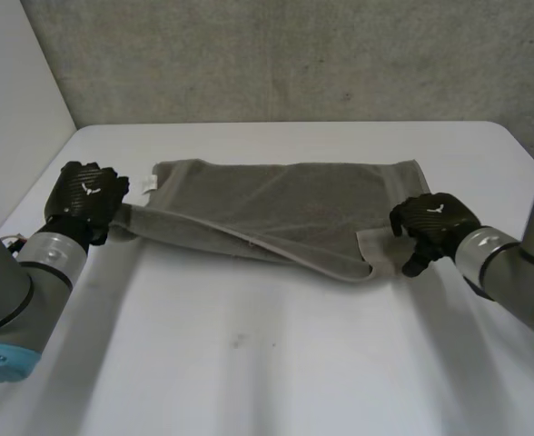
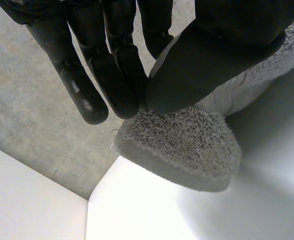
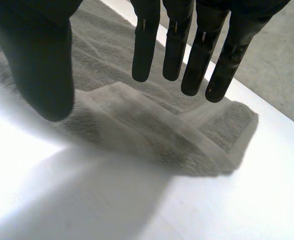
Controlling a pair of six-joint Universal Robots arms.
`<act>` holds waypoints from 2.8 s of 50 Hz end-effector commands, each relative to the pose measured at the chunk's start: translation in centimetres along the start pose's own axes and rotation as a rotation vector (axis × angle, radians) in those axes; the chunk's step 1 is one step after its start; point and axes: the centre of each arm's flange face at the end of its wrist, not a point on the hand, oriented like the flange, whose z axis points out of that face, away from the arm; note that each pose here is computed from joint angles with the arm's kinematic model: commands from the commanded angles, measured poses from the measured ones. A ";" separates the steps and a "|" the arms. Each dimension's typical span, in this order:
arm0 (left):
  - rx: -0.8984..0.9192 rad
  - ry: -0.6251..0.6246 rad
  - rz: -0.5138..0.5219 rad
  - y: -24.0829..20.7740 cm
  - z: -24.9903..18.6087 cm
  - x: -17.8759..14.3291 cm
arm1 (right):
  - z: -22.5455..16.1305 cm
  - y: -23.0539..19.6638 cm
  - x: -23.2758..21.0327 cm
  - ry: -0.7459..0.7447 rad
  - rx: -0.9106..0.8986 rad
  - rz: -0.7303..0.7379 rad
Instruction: Fold the towel.
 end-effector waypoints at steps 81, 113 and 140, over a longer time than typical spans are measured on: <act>-0.104 0.073 -0.020 1.1 -2.6 0.9 | 5.2 -3.1 0.9 -0.084 0.127 -0.303; -0.287 0.159 -0.059 -4.2 -10.6 -2.2 | -12.6 -1.9 6.2 0.048 -0.111 -0.241; -0.163 0.112 0.012 1.7 4.9 3.5 | 5.1 0.6 6.6 0.174 0.071 -0.258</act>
